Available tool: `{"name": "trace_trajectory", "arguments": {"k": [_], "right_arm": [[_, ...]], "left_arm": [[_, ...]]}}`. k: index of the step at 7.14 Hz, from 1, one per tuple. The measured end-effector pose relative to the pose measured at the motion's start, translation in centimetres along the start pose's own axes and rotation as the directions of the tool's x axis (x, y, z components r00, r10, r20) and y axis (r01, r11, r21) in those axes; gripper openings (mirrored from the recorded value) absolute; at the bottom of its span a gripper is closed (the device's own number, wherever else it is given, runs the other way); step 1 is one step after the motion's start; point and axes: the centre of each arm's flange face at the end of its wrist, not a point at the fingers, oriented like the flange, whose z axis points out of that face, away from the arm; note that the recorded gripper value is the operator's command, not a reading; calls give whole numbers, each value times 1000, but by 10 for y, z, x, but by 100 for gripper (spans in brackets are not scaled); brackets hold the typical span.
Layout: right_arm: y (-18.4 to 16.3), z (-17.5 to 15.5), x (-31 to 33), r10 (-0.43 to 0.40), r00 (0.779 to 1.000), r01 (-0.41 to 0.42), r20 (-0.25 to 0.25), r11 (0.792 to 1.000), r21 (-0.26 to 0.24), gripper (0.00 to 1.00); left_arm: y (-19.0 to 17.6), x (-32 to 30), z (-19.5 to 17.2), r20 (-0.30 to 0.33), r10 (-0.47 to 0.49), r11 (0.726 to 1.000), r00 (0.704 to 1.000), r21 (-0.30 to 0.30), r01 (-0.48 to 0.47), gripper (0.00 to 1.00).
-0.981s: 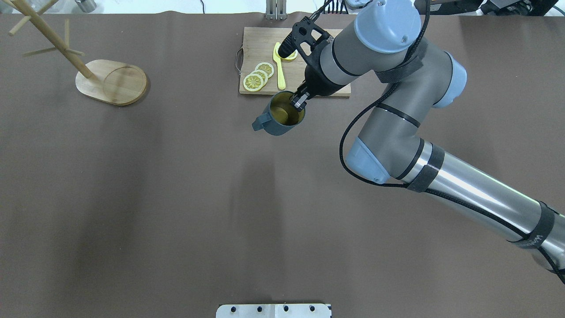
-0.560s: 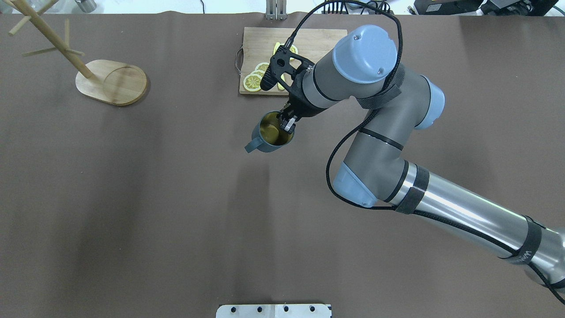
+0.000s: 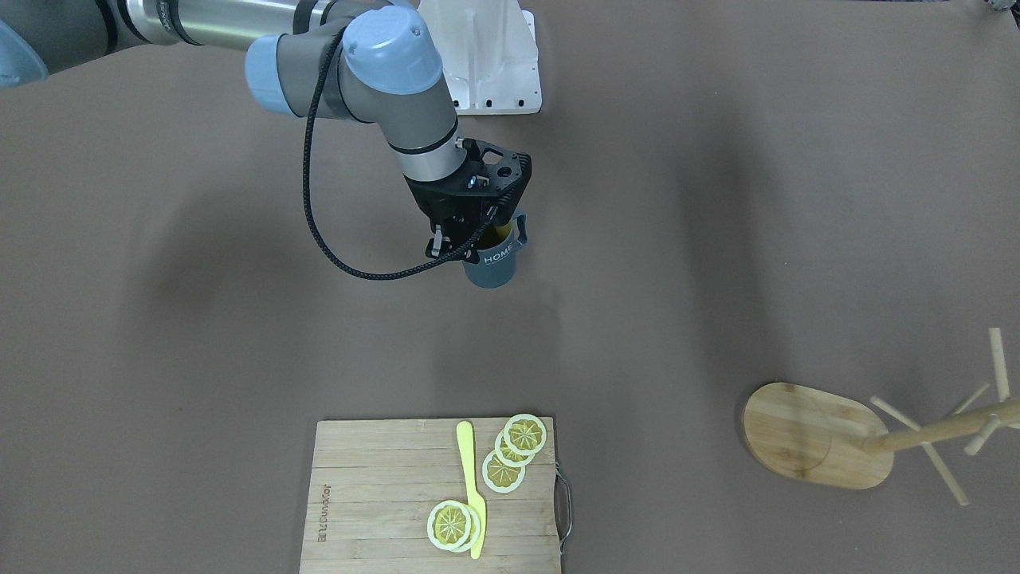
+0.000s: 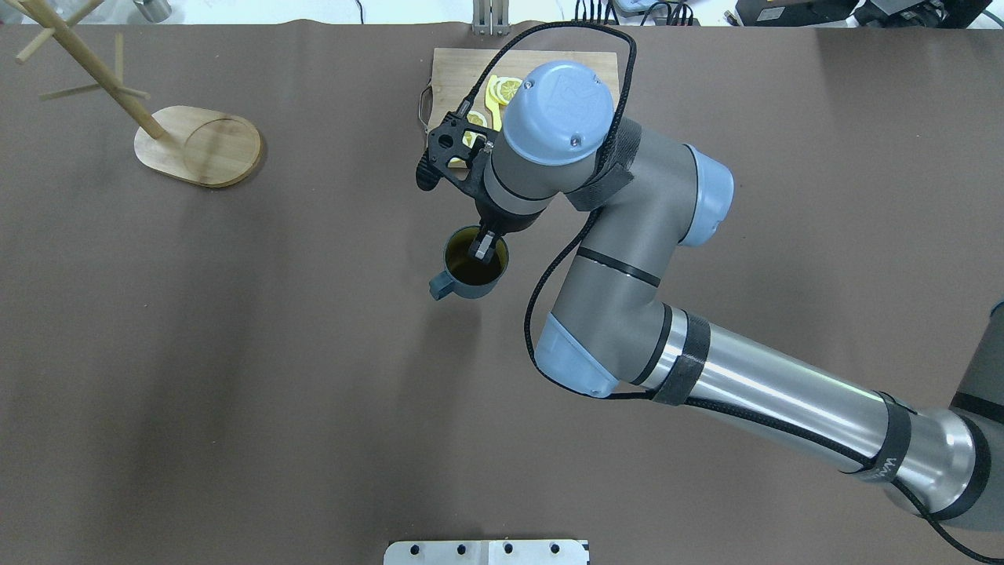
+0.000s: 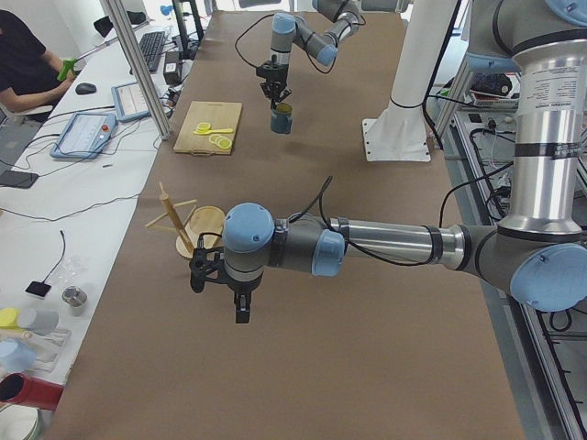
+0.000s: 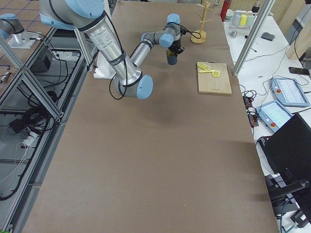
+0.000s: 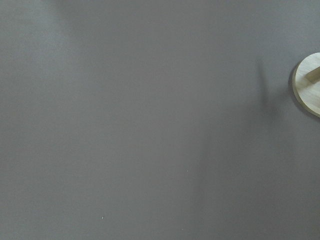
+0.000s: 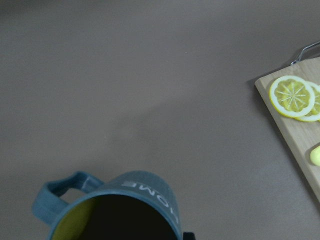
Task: Hang cup on storage rack
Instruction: 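Lower the mug onto the table before the board, open right gripper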
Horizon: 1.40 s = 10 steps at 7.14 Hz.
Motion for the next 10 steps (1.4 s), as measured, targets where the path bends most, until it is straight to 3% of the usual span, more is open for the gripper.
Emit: {"name": "trace_trajectory", "arguments": {"k": [2, 5, 6, 7, 8, 9, 10], "right_arm": [[0, 21, -12, -25, 1000, 25, -2, 998, -53, 0], [3, 29, -13, -158, 987, 158, 4, 985, -72, 0], [2, 29, -14, -183, 983, 183, 5, 981, -67, 41], [1, 29, -16, -196, 981, 195, -1, 979, -64, 74], [0, 31, -20, -207, 978, 206, -18, 976, -66, 91], [-1, 33, -25, -219, 975, 216, -36, 974, -67, 99], [-1, 34, -28, -236, 971, 233, -45, 970, -66, 99]], "left_arm": [[0, -2, 2, 1, -2, 1000, 1000, -2, 2, 98], [0, -3, 2, 1, -4, 1000, 1000, -4, 4, 98], [0, -4, 3, 1, -5, 1000, 1000, -6, 5, 98], [1, -5, 4, 1, -6, 1000, 1000, -8, 6, 98], [1, -6, 5, 2, -7, 1000, 1000, -10, 7, 98], [1, -6, 6, 2, -8, 1000, 1000, -10, 8, 98], [1, -7, 6, 3, -9, 1000, 1000, -11, 9, 98]]}}
